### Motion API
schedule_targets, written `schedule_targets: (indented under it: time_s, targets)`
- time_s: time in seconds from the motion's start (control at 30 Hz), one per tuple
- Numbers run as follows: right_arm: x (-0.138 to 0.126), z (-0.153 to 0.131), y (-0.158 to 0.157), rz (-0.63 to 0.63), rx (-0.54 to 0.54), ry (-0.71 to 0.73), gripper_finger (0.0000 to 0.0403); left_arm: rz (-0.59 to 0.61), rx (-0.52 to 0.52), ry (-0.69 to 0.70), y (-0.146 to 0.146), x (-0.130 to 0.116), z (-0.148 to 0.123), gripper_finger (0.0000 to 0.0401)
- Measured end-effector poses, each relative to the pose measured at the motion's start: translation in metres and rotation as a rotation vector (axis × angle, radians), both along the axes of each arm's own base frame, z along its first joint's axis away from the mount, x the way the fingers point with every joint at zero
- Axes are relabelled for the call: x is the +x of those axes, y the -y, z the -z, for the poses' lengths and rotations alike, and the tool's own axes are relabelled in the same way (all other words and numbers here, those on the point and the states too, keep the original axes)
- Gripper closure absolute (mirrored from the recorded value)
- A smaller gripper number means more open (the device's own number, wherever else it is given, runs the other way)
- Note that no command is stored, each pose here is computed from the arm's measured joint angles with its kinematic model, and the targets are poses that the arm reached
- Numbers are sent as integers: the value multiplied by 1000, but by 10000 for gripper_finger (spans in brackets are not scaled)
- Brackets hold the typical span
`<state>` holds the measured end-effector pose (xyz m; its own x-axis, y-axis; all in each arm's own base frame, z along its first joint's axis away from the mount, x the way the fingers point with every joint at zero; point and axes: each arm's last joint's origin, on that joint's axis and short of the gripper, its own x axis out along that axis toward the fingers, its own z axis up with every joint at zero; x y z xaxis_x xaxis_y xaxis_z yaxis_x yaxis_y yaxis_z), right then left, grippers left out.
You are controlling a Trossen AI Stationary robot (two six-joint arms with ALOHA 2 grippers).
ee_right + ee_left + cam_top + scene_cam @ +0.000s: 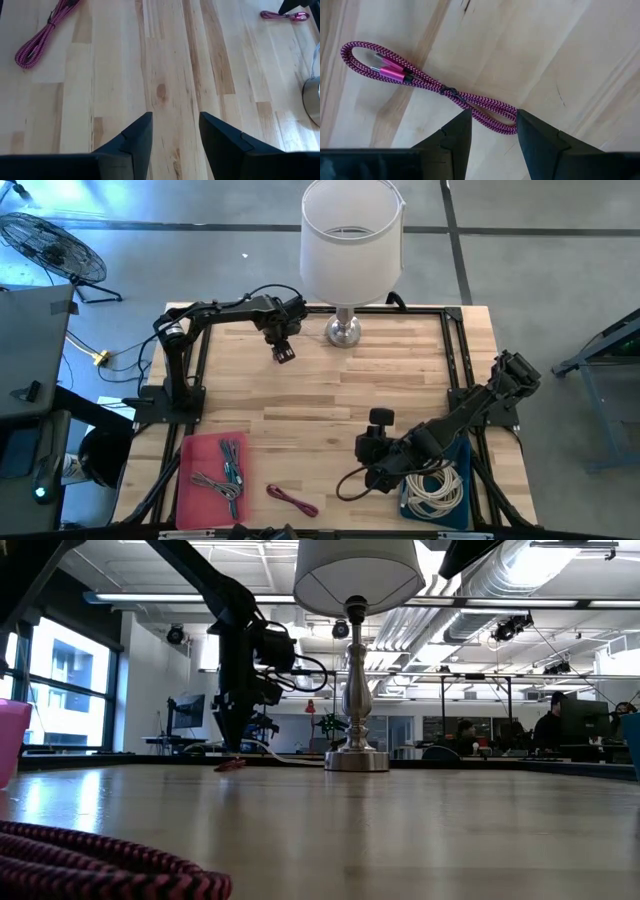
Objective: Pick & Place USB Port
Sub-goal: Put the top red USB cable into the pink bin
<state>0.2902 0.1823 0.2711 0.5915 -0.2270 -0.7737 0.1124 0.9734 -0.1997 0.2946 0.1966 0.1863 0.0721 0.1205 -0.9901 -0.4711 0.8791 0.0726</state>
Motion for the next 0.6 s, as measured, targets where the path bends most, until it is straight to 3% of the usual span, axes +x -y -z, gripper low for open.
schedule_targets:
  time_s: [0.6]
  targets:
    - [0, 0, 0, 2, 0, 7, 249, 30, -51, 2, 0, 3, 10, 252]
